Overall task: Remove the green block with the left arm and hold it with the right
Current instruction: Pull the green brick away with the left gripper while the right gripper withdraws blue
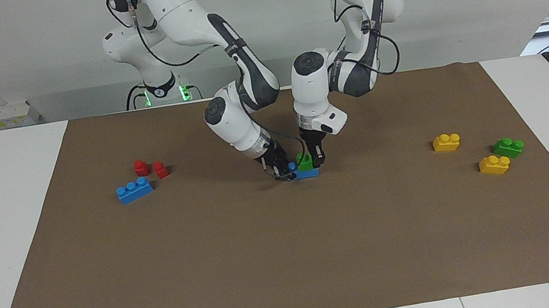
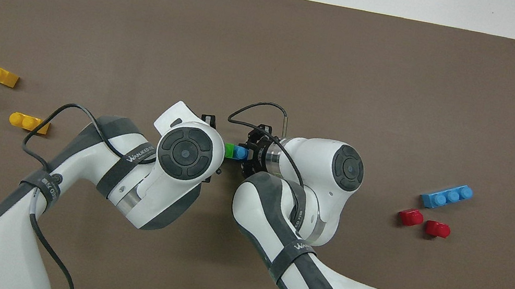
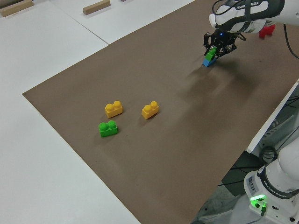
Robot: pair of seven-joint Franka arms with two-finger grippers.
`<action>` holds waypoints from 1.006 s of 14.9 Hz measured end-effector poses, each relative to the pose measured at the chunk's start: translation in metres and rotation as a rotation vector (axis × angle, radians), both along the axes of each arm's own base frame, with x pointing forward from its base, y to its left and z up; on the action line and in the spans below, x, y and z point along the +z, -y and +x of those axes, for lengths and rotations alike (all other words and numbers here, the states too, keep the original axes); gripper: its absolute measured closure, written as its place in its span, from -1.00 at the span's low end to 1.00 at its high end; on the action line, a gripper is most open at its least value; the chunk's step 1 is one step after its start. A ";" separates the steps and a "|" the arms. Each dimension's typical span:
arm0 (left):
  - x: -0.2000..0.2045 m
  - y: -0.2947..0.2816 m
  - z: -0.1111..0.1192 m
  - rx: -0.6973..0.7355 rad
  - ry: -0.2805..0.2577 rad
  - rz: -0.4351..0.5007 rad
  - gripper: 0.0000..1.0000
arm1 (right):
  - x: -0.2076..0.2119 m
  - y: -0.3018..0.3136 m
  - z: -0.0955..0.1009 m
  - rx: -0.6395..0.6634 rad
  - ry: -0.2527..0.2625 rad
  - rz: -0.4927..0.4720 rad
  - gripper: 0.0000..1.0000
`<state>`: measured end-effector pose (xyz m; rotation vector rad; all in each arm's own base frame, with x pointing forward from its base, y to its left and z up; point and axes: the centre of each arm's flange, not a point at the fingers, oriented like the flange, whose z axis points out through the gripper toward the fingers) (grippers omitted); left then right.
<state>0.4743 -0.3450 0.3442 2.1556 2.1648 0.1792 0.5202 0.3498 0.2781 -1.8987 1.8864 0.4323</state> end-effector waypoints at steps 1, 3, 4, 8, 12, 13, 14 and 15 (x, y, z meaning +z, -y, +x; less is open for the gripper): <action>0.001 0.000 0.000 0.000 0.001 -0.001 0.30 | 0.000 0.000 0.000 0.000 0.000 0.000 0.30; 0.007 -0.002 0.001 0.003 0.010 -0.006 0.30 | 0.002 0.000 0.002 -0.001 0.005 0.003 0.30; 0.013 -0.003 0.002 0.006 0.016 -0.009 0.30 | 0.004 0.000 0.003 -0.003 0.008 0.005 0.30; 0.068 -0.028 0.015 0.016 0.060 -0.014 0.30 | 0.002 -0.004 -0.001 0.009 -0.004 0.005 0.30; 0.109 -0.088 0.038 -0.001 0.074 0.012 0.30 | 0.010 0.005 0.011 0.019 -0.022 0.023 0.30; 0.110 -0.102 0.045 -0.022 0.071 0.014 0.30 | 0.019 0.017 0.023 0.037 -0.030 0.036 0.30; 0.110 -0.118 0.052 -0.048 0.062 0.014 0.30 | 0.033 0.037 0.041 0.067 -0.025 0.041 0.30; 0.109 -0.135 0.059 -0.075 0.053 0.012 0.30 | 0.052 0.067 0.060 0.094 -0.010 0.032 0.30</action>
